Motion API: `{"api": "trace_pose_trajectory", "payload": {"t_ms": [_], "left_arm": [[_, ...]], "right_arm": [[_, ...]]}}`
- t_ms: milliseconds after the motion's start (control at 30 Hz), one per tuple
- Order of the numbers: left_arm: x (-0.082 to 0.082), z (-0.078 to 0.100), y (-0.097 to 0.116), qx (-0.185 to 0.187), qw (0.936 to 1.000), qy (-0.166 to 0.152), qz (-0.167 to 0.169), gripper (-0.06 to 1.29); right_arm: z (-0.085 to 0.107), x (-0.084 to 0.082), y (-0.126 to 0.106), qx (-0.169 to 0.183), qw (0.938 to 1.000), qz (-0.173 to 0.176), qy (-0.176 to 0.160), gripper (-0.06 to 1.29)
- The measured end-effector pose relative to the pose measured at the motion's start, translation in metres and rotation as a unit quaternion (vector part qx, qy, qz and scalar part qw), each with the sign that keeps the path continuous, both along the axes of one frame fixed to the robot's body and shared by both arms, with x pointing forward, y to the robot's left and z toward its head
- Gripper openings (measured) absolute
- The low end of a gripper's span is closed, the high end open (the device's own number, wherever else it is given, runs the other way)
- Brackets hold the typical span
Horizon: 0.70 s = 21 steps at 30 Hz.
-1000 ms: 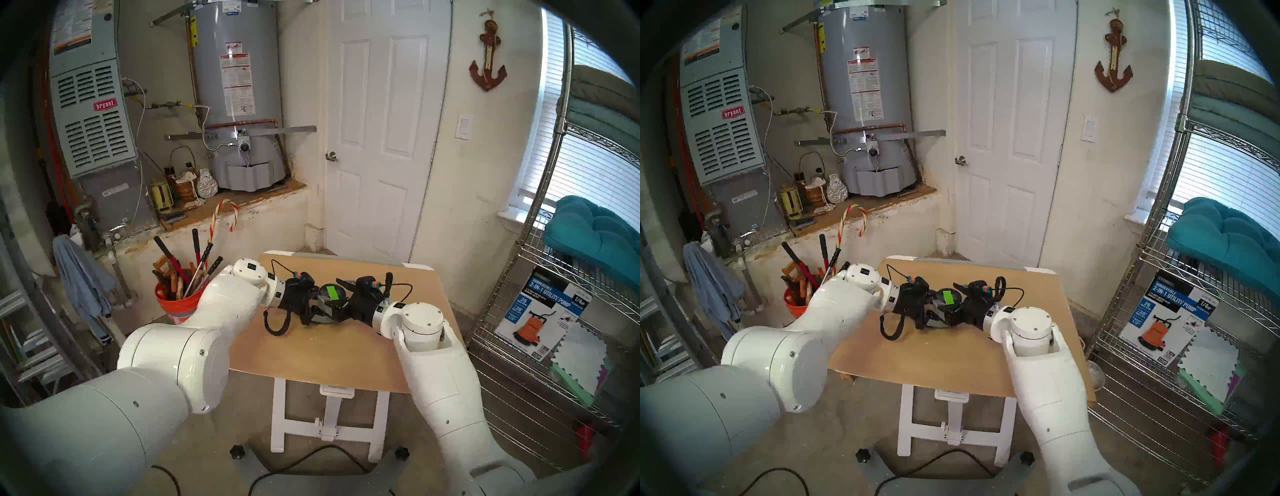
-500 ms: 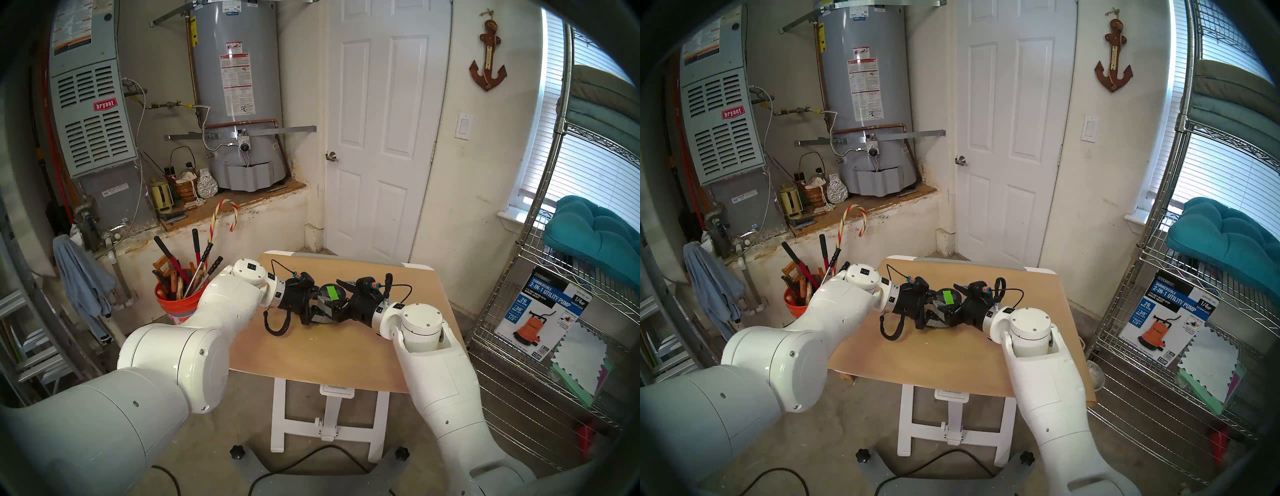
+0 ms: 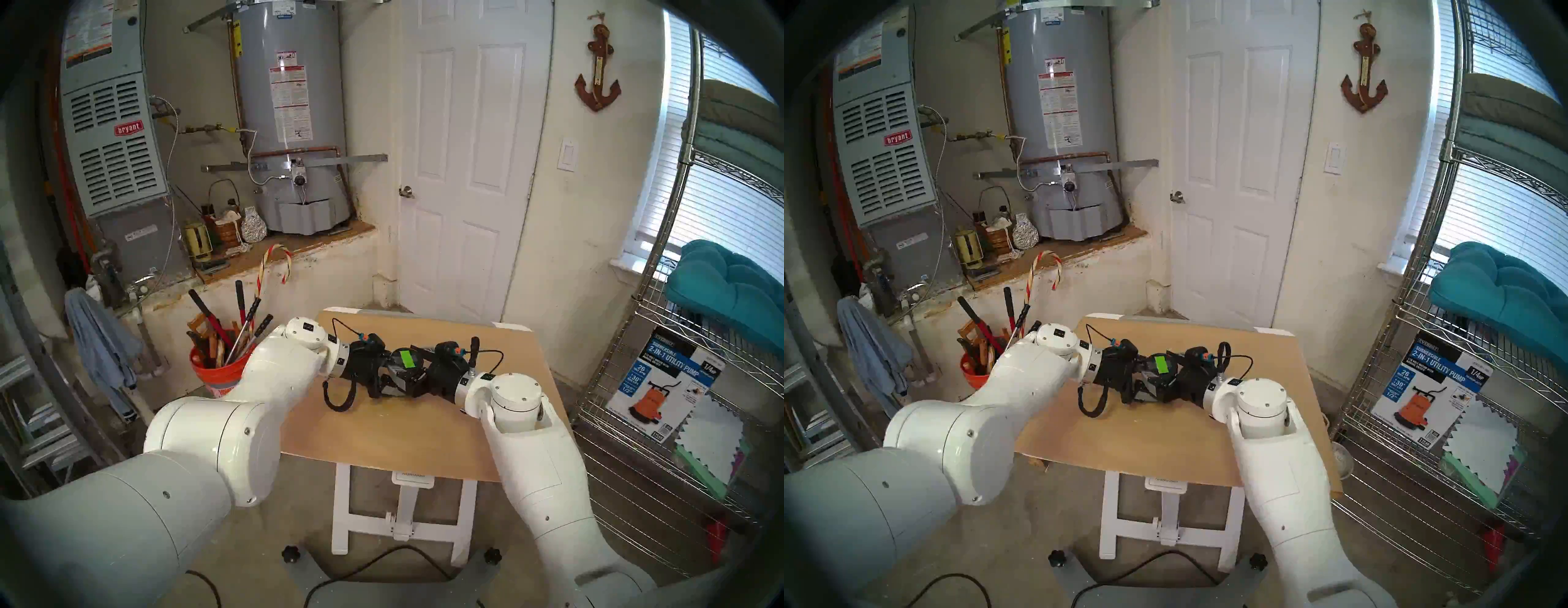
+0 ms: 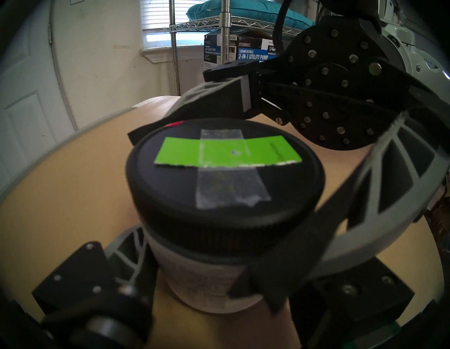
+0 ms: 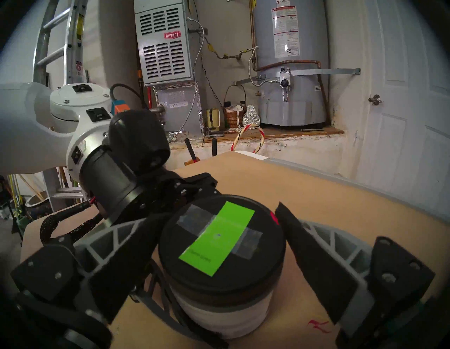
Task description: Open paint jar
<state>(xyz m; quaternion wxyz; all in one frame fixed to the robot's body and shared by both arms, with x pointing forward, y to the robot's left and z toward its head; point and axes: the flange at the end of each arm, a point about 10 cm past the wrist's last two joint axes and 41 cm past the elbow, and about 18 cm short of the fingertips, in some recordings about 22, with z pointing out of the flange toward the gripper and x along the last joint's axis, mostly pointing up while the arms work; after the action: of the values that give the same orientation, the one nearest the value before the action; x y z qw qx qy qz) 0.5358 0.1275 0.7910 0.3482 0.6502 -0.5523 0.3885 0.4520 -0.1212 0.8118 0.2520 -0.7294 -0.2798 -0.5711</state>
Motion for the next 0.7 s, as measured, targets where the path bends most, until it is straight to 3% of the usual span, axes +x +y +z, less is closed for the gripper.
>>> {"api": "trace_pose_trajectory", "payload": {"t_ms": [233, 267, 333, 700], "left_arm": [[0.0001, 0.0001, 0.0001, 0.000, 1.0000, 0.000, 0.000, 0.77], [0.0001, 0.0001, 0.0001, 0.000, 1.0000, 0.000, 0.000, 0.77], [0.0001, 0.0001, 0.0001, 0.000, 1.0000, 0.000, 0.000, 0.77], [0.0001, 0.0001, -0.0001, -0.001, 1.0000, 0.000, 0.000, 0.77]], "right_arm": [[-0.0002, -0.0001, -0.0007, 0.001, 1.0000, 0.001, -0.001, 1.21], [-0.0002, -0.0001, -0.0008, 0.001, 1.0000, 0.001, -0.001, 1.16], [-0.0003, 0.0001, -0.0011, 0.001, 1.0000, 0.002, -0.001, 0.87], [-0.0004, 0.0029, -0.0052, -0.007, 0.9998, 0.019, -0.008, 0.79]]}}
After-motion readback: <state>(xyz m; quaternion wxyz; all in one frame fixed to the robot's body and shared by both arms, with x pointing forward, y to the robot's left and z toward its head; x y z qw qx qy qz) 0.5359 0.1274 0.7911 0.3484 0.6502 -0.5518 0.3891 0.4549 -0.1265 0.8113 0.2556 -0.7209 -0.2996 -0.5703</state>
